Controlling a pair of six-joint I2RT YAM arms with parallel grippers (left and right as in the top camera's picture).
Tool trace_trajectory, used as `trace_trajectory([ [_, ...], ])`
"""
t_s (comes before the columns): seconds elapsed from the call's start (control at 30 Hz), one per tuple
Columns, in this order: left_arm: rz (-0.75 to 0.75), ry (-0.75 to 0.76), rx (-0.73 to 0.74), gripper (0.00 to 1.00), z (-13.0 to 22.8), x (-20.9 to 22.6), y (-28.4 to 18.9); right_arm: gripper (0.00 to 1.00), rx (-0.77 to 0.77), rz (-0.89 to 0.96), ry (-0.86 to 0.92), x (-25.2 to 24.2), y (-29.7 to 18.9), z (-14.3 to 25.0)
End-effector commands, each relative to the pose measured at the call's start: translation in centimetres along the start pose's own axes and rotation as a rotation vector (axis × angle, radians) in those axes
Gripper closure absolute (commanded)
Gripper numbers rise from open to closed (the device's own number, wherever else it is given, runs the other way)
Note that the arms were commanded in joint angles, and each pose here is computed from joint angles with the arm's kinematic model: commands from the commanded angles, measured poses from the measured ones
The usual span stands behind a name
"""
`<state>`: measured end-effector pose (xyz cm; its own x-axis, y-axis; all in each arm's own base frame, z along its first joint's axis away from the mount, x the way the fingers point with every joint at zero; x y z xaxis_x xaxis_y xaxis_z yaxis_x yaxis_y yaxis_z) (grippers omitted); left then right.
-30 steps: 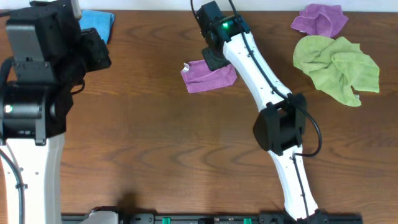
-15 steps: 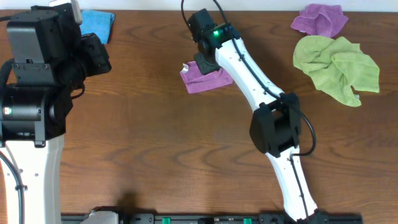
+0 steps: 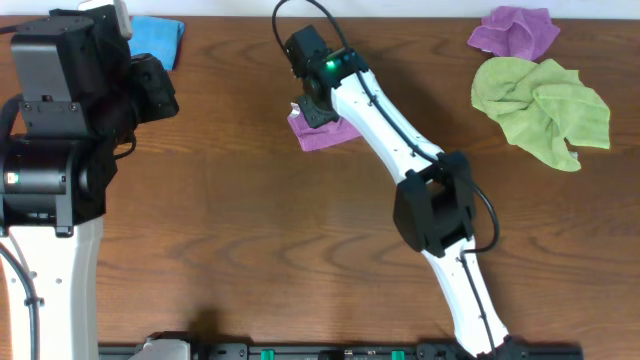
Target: Fold the cloth
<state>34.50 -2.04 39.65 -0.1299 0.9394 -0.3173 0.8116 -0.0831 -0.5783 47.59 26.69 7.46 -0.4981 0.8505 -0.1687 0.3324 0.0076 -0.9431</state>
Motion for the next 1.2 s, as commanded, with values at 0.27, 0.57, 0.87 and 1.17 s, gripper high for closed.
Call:
trace_trajectory([
  [0.27,-0.01,0.016,-0.023,0.82,-0.5,0.2,-0.6,0.99,0.05,-0.03,-0.019,2.1,2.1,1.1],
  [0.57,-0.01,0.016,-0.023,0.82,-0.5,0.2,-0.6,0.51,0.003,-0.189,-0.016,4.9,1.8,0.1],
  [0.87,-0.063,0.015,-0.041,0.82,-0.9,1.1,-0.6,0.24,-0.015,-0.316,-0.025,6.4,1.0,-0.4],
  [1.17,-0.146,-0.057,0.029,0.78,-0.9,4.4,3.6,0.2,-0.156,-0.216,-0.013,-0.8,-6.3,-2.8],
])
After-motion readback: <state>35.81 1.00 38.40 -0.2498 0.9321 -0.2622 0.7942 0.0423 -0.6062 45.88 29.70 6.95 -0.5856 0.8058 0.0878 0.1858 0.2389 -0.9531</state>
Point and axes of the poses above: each gripper's point midway between its finger pads, its own y axis out along the fingers, its own x axis along the line the jaws close on, z = x × y, the point moved 1 cm from there along -y, back along the fingers, and after that the axes turned 5 degrees about -y, right-handed, at the moved point
